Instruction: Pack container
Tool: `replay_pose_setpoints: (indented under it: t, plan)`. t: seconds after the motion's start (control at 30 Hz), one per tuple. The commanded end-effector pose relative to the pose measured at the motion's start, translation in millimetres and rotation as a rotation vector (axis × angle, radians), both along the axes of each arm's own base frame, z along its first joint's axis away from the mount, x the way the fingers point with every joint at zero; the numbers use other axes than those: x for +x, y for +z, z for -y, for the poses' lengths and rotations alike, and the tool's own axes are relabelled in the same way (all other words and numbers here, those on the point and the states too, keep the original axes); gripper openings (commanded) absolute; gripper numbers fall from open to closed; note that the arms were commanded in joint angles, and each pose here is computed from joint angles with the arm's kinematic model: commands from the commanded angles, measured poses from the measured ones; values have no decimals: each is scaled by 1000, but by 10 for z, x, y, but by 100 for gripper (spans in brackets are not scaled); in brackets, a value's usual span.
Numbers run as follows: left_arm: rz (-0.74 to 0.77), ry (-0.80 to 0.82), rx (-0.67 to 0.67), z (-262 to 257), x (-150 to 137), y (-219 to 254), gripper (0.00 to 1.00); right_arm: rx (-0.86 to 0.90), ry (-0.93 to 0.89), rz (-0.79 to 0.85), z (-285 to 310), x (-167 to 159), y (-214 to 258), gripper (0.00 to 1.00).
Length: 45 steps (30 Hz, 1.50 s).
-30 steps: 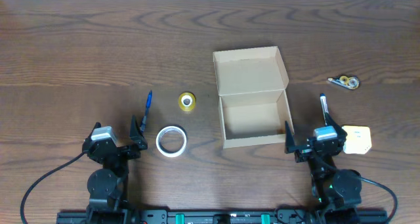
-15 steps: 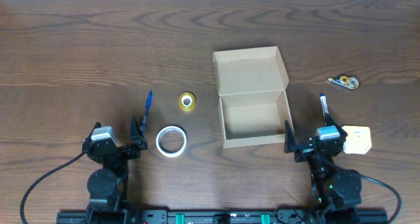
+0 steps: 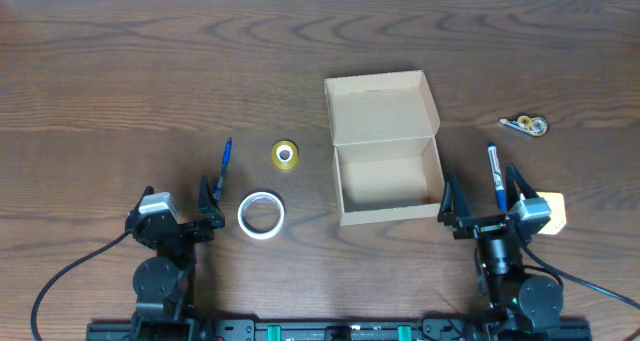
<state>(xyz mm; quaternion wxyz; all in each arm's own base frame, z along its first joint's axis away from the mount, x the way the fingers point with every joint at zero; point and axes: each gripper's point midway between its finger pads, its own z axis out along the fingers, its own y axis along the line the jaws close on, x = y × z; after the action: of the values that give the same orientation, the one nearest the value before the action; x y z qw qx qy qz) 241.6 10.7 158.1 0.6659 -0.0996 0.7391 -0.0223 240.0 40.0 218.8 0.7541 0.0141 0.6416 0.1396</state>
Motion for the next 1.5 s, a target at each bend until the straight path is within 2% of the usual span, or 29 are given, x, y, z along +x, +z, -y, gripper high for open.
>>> replay_pose_setpoints:
  t: [0.0, 0.13, 0.33, 0.63, 0.73, 0.8, 0.9, 1.03, 1.13, 1.2, 1.3, 1.47]
  plan:
    - [-42, -9, 21, 14, 7, -187, 95, 22, -8, 0, 25, 1, 3, 99]
    - [-42, -8, 21, 13, 7, -187, 95, 12, -9, -59, 22, 23, -143, 99]
    - [-42, -8, 21, 13, 7, -187, 95, -20, -11, -241, 19, 35, -596, 99]
    - [-42, -9, 21, 14, 7, -186, 95, -12, 2, -252, -2, 30, -618, 99]
    - [-36, -8, 20, 13, 9, -171, 95, 85, 74, -270, -115, 8, -613, 99]
    - [-16, -8, 19, 13, 16, -123, 95, 158, 74, -281, -109, 10, -607, 99]
    - [35, -8, 12, 15, 29, 0, 95, 171, 28, -273, -28, 27, -595, 99]
    - [267, -127, -58, 218, 14, 562, 95, 460, -95, -253, 223, 57, -524, 99]
    - [439, -192, -64, 315, -92, 978, 96, 647, -86, -177, 282, 56, -323, 99]
    - [475, -240, -58, 391, -141, 1096, 95, 617, -24, -99, 216, 35, -98, 99]
    - [457, -274, -54, 447, -171, 1177, 95, 427, 41, 7, 94, -44, 236, 99]
    - [369, -263, -50, 422, -278, 1385, 95, 224, 8, 9, 93, -160, 549, 99]
